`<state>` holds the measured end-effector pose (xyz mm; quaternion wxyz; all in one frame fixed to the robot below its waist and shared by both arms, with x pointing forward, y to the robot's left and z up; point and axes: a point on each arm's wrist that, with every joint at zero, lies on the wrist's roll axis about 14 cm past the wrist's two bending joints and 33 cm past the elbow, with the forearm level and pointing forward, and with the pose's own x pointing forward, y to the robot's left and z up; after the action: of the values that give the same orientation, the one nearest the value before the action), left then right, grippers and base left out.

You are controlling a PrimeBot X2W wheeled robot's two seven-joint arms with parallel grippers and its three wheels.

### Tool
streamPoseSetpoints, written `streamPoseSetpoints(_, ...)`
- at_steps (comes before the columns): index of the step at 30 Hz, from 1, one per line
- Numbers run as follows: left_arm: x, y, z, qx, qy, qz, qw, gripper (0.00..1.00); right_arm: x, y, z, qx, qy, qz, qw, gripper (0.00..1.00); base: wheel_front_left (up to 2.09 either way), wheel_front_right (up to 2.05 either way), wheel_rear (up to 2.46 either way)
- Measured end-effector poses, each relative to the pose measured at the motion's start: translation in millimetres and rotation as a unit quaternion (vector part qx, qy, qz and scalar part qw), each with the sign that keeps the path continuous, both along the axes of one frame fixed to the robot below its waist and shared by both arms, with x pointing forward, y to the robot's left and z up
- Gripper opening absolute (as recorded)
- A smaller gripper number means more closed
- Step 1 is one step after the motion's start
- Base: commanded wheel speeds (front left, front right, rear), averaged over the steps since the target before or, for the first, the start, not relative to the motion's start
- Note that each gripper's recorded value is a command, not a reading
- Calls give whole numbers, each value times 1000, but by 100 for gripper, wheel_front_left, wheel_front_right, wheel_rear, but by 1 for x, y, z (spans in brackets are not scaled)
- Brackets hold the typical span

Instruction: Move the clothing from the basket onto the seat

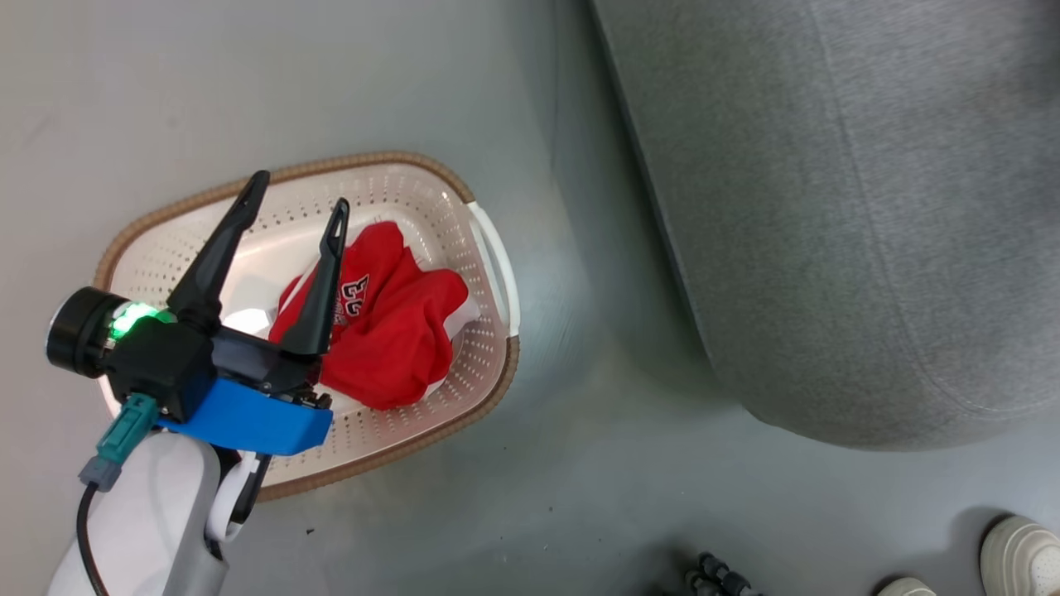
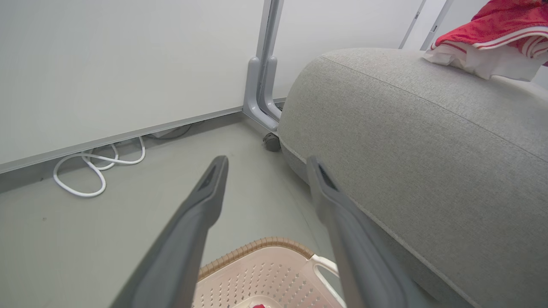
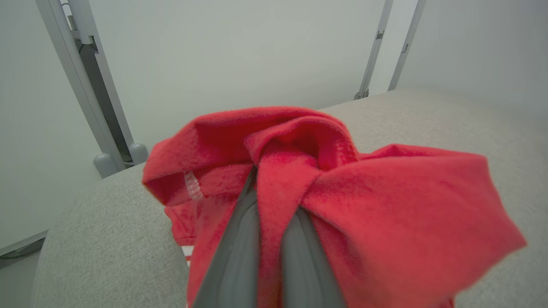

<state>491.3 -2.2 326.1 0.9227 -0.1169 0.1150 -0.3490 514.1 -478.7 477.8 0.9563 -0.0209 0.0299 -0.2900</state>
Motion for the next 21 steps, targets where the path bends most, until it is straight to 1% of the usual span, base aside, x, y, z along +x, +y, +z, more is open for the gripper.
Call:
streamPoseSetpoints(3, 0, 5, -9, 4, 7, 5, 1000, 100, 2, 7, -28, 18, 23, 0, 1000, 0, 0, 0, 0)
streamPoseSetpoints(5, 0, 5, -10, 5, 9, 7, 1000, 100, 1, 10, -36, 25, 29, -1, 999, 0, 0, 0, 0)
streamPoseSetpoints(6, 0, 5, -9, 5, 8, 6, 1000, 100, 0, 9, -37, 25, 31, -1, 999, 7, 0, 0, 0)
streamPoseSetpoints(7, -1, 5, -8, 5, 8, 6, 1000, 100, -1, 9, -37, 25, 32, -2, 999, 25, 0, 0, 0)
streamPoseSetpoints(8, -1, 4, -7, 4, 7, 5, 1000, 100, -2, 9, -37, 25, 32, -3, 999, 47, 0, 0, 0)
streamPoseSetpoints(9, -1, 3, -6, 3, 6, 5, 1000, 100, -2, 9, -37, 26, 32, -3, 999, 62, 0, 0, 0)
streamPoseSetpoints(10, -1, 3, -5, 3, 5, 5, 1000, 100, -3, 9, -36, 26, 32, -3, 999, 100, 0, 0, 0)
streamPoseSetpoints(21, 1, -1, 6, -3, -2, 6, 1000, 100, -7, 9, -29, 19, 34, -1, 999, 100, 0, 0, 0)
